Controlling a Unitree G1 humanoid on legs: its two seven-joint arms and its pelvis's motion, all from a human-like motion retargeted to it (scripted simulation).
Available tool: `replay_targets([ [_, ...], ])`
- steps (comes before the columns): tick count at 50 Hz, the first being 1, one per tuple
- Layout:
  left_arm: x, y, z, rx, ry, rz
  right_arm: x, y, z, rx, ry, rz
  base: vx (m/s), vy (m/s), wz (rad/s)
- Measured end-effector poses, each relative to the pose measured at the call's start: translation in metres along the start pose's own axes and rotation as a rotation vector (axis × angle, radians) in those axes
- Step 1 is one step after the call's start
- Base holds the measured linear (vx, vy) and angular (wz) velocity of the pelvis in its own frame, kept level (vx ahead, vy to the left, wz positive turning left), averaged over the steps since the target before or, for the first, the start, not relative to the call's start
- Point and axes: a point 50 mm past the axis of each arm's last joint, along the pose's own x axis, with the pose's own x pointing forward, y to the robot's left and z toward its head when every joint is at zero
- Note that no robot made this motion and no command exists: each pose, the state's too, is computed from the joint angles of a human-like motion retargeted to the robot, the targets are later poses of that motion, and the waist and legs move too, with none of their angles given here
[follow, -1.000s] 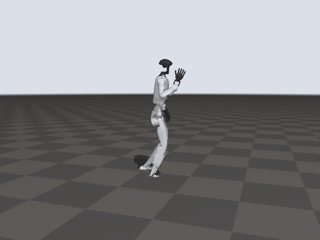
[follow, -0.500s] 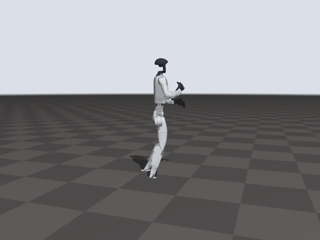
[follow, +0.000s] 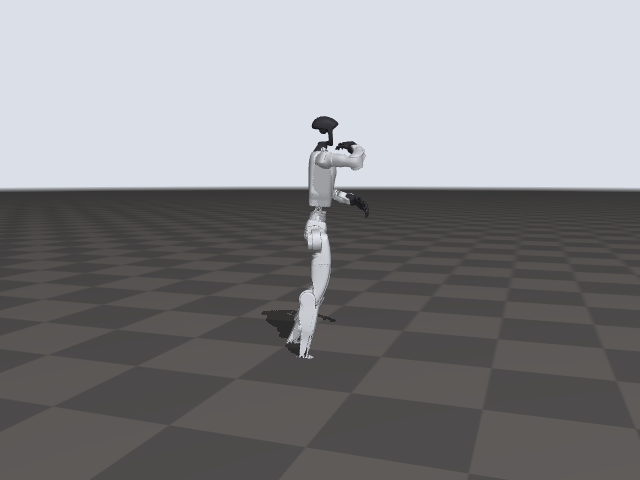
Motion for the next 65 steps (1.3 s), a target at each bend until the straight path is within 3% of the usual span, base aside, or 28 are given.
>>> replay_targets([
  [5, -0.02, 0.032, -0.002, -0.081, -0.021, 0.257, -0.057, -0.006, -0.007, 0.01, 0.299, -0.016, 0.08, 0.05, 0.38],
  [10, -0.038, 0.036, -0.012, -0.194, -0.01, 0.387, -0.104, -0.002, -0.012, 0.13, 0.538, -0.126, 0.07, -0.05, 0.33],
  [20, -0.044, 0.008, -0.025, -0.372, 0.015, 0.288, -0.166, 0.015, 0.018, 0.213, 0.776, -0.579, 0.05, -0.14, 0.1],
  [25, -0.049, -0.018, -0.035, -0.438, 0.08, 0.2, -0.167, 0.001, 0.04, 0.022, 0.742, -0.775, 0.03, -0.12, -0.08],
  [30, -0.055, -0.035, -0.043, -0.49, 0.135, 0.182, -0.136, -0.028, 0.063, -0.188, 0.458, -0.912, 0.01, -0.08, -0.14],
  [36, -0.044, -0.049, -0.046, -0.492, 0.167, 0.14, -0.106, -0.034, 0.068, -0.168, 0.212, -0.954, 0.0, 0.0, 0.0],
  [48, -0.022, -0.088, -0.049, -0.535, 0.202, -0.047, -0.114, 0.048, 0.01, 0.312, 0.601, -0.626, 0.0, 0.04, 0.12],
  [55, -0.015, -0.08, -0.03, -0.48, 0.105, -0.095, -0.157, 0.147, -0.001, 0.652, 0.985, -0.297, -0.01, 0.07, 0.24],
  [60, 0.001, -0.053, -0.01, -0.317, 0.006, -0.106, -0.206, 0.25, 0.038, 1.054, 1.283, 0.12, -0.03, 0.08, 0.3],
  [65, 0.021, -0.004, 0.013, -0.174, -0.11, 0.068, -0.262, 0.333, 0.132, 1.483, 1.578, 0.596, -0.04, 0.1, 0.31],
])
